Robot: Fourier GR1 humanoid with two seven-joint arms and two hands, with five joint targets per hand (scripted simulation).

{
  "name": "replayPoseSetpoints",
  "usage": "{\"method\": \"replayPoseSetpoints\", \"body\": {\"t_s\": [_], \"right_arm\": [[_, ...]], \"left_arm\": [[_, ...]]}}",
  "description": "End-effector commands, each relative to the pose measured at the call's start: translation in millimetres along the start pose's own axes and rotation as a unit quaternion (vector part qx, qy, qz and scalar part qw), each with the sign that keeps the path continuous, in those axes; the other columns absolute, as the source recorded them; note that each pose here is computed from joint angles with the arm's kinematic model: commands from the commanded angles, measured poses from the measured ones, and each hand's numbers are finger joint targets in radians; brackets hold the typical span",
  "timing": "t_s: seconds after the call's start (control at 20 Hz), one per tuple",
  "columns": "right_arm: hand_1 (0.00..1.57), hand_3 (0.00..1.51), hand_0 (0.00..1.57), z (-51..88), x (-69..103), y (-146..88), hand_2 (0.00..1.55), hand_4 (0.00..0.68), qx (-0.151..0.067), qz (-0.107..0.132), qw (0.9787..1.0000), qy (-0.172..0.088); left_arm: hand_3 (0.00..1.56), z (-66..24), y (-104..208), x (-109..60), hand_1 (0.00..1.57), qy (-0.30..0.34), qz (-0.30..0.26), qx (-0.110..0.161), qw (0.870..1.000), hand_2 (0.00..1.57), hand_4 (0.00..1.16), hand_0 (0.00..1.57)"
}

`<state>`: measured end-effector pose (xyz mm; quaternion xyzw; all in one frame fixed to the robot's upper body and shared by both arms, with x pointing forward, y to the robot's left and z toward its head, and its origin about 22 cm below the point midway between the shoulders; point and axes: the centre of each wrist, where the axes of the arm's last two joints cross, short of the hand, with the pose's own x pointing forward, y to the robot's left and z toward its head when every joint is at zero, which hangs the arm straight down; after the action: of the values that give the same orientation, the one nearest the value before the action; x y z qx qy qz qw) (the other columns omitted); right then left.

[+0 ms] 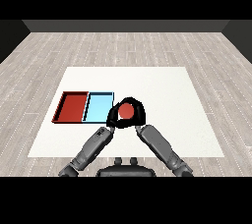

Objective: Pick the red can and put it in the red box

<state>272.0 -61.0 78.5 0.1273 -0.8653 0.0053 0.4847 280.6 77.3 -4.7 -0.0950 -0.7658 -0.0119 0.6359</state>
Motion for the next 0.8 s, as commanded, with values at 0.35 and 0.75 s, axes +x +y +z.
{"method": "replayPoseSetpoints", "body": {"t_s": [0.35, 0.75], "right_arm": [[1.49, 1.39, 1.49, 9.1, 2.6, 10.3, 1.44, 0.642, 0.008, -0.017, 0.9998, 0.003], [0.0, 0.0, 0.0, 0.0, -4.8, 3.7, 0.0, 0.0, 0.007, 0.012, 0.9987, 0.049]], "left_arm": [[1.48, -4.8, -15.6, 6.2, 1.57, -0.023, -0.005, 0.039, 0.999, 1.56, 1.14, 1.57], [1.51, -2.5, -5.4, 6.0, 1.57, -0.076, 0.007, 0.048, 0.996, 1.57, 1.15, 1.57]]}}
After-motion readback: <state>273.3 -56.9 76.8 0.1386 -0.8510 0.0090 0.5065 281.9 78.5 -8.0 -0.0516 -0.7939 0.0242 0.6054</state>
